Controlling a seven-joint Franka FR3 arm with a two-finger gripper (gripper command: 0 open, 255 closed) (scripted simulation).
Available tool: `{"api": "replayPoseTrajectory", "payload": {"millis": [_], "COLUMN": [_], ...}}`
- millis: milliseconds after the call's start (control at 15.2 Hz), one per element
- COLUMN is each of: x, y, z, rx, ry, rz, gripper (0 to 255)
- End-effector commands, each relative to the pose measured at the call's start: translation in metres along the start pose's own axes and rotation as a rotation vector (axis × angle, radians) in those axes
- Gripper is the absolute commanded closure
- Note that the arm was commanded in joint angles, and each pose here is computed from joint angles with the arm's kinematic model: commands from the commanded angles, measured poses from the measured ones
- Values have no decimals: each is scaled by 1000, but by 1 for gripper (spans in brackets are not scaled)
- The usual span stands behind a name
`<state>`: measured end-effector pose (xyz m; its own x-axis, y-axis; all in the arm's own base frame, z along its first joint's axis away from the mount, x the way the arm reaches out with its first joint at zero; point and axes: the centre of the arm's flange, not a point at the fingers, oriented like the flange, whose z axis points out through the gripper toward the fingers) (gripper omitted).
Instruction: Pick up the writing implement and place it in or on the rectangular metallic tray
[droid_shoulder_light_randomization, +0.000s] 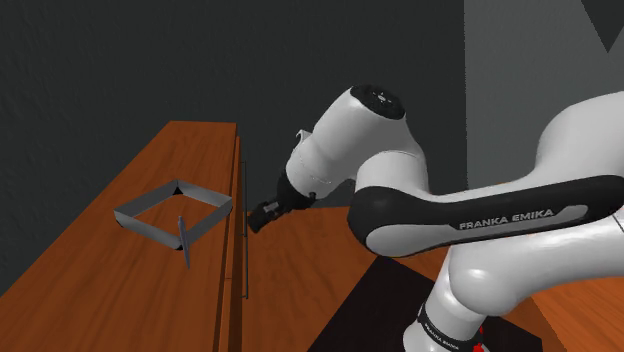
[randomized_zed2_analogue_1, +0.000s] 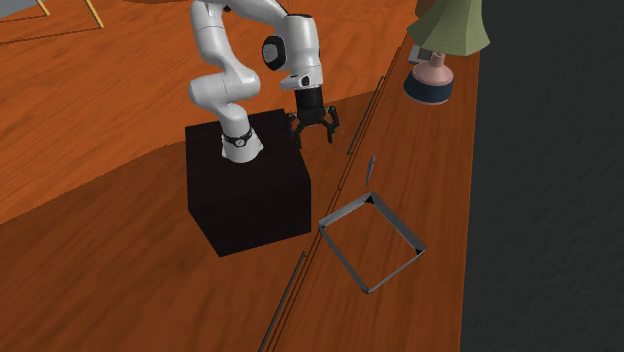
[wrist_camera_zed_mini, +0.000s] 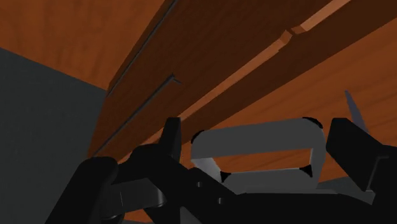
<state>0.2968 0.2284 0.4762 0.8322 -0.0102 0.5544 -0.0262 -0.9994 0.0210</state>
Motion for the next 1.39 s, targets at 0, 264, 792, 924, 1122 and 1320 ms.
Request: {"api": "replayPoseTrajectory", "payload": {"millis": [0,264,792,924,1122,1320], "x": [-3,-9,-9,-6,-1,0], "y": [-23,-69,-135,-135,-136,-136], "z": [14,38,82,92,107,110], "rx": [8,13,20,20,20,20], "ry": [57,165,319,319,319,319], "rz": [0,-3,-7,-7,-7,-7], "gripper": [0,0,0,0,0,0]}}
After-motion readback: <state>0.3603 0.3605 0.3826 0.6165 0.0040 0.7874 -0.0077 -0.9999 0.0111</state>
